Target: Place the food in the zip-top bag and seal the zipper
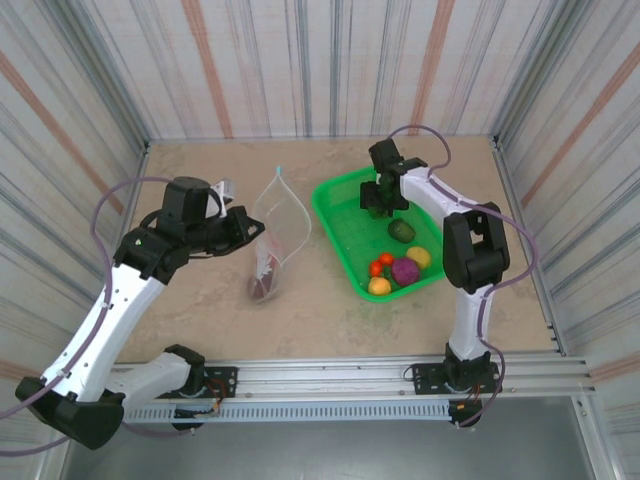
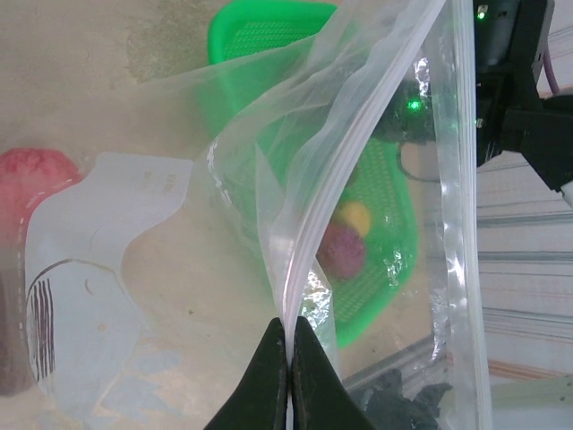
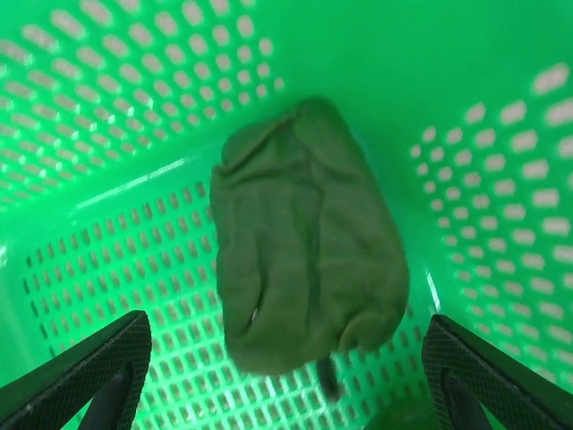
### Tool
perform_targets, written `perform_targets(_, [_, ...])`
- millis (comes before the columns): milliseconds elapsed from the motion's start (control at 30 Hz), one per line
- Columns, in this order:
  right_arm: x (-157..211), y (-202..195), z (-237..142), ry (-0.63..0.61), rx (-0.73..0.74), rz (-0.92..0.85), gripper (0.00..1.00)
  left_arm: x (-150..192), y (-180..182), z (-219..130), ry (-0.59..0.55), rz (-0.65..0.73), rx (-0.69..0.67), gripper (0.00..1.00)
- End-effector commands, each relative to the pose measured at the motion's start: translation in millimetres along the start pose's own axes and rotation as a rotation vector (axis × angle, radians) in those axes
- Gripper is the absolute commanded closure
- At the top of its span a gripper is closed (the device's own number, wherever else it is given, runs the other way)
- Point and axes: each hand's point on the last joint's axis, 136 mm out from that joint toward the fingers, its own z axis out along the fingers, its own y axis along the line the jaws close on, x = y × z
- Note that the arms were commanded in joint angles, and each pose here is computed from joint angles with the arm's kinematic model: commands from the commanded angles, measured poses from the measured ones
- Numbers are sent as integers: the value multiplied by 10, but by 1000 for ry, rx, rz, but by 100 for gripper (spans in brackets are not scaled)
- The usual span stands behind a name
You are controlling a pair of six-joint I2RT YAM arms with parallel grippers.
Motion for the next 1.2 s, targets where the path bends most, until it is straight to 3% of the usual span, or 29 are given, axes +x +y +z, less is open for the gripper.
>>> perform_targets(0, [-131, -64, 109, 9, 41, -42, 18, 76, 95, -8, 32, 5, -24, 100])
perform_targets(400, [-70, -11, 388, 84, 5, -26, 25, 1, 96, 57, 37, -5, -22, 100])
perform_targets(667, [-17, -32, 397, 96, 14, -17, 42, 11, 89, 57, 42, -21, -16, 100])
perform_targets(767, [-103, -21, 262, 57, 9, -9, 50, 15, 84, 53, 44, -24, -13, 100])
perform_targets(1000, [-207, 113, -270, -62, -45, 26, 50, -10, 28, 8, 29, -37, 6, 100])
perform_targets(1167, [-262, 274, -943, -174, -181, 120, 50, -35, -39, 23, 27, -64, 40, 100])
